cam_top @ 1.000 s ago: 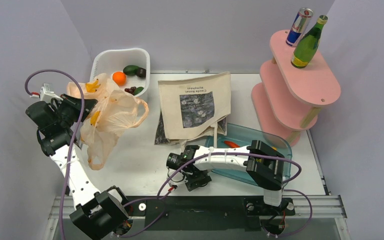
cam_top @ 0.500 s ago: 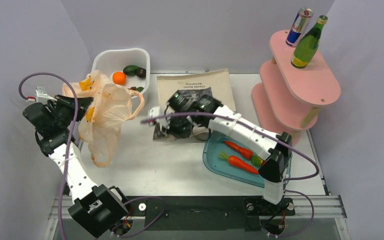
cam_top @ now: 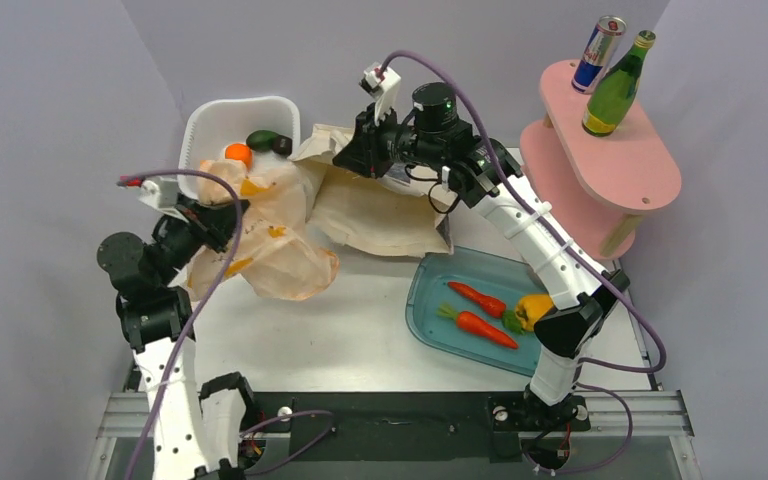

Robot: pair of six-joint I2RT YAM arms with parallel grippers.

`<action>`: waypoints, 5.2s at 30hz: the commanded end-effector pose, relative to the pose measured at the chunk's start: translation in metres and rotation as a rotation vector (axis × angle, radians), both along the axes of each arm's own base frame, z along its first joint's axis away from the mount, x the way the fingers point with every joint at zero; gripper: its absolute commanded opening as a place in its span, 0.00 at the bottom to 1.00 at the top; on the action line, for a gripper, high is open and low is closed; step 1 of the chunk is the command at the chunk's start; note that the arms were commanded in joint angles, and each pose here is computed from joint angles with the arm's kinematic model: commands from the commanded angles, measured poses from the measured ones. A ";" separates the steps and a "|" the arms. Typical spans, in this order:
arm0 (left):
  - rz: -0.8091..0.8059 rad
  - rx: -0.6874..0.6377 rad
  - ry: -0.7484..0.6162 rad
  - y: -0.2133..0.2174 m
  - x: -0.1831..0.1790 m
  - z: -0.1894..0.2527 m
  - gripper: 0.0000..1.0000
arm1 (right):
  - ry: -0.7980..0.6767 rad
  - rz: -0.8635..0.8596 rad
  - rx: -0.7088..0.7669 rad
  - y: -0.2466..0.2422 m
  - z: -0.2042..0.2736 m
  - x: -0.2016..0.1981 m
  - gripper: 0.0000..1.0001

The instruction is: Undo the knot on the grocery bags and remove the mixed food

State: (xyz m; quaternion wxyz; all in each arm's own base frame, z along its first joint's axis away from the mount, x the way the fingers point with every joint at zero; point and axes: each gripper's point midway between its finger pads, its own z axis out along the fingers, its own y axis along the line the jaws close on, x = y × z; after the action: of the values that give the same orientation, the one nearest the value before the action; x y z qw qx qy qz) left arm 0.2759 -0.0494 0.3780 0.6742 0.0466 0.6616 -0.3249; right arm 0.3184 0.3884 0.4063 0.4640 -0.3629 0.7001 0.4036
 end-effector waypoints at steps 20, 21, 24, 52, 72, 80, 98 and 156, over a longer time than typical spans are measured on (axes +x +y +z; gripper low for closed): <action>-0.095 0.944 -0.639 -0.169 0.046 -0.045 0.00 | -0.092 0.062 0.590 -0.013 0.193 -0.052 0.00; -0.040 0.990 -0.619 -0.164 0.060 -0.050 0.00 | -0.079 0.077 0.592 -0.013 0.192 -0.056 0.00; -0.075 1.106 -0.596 -0.168 0.073 -0.070 0.00 | -0.063 0.120 0.608 -0.010 0.193 -0.066 0.00; -0.917 1.221 -0.413 -0.239 0.064 -0.159 0.50 | -0.119 0.325 0.713 -0.020 0.224 -0.097 0.00; -0.827 0.911 -0.489 -0.216 -0.033 -0.032 0.52 | -0.018 0.346 0.740 -0.018 0.203 -0.072 0.00; -0.795 1.219 -0.247 -0.155 -0.038 -0.101 0.45 | 0.008 0.359 0.768 -0.017 0.205 -0.069 0.00; -0.681 1.093 -0.242 -0.214 0.099 -0.158 0.47 | 0.066 0.352 0.749 0.005 0.189 -0.058 0.00; -0.146 0.213 0.064 -0.086 0.070 -0.056 0.00 | -0.037 0.031 0.686 -0.031 0.164 0.060 0.00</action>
State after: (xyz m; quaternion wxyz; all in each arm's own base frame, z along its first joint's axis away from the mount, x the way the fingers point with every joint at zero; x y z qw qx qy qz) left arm 0.3253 -0.1286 0.1880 0.4959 0.1216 0.8106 -0.2869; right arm 0.3692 0.3868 0.5359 0.4923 -0.1952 0.5456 0.6494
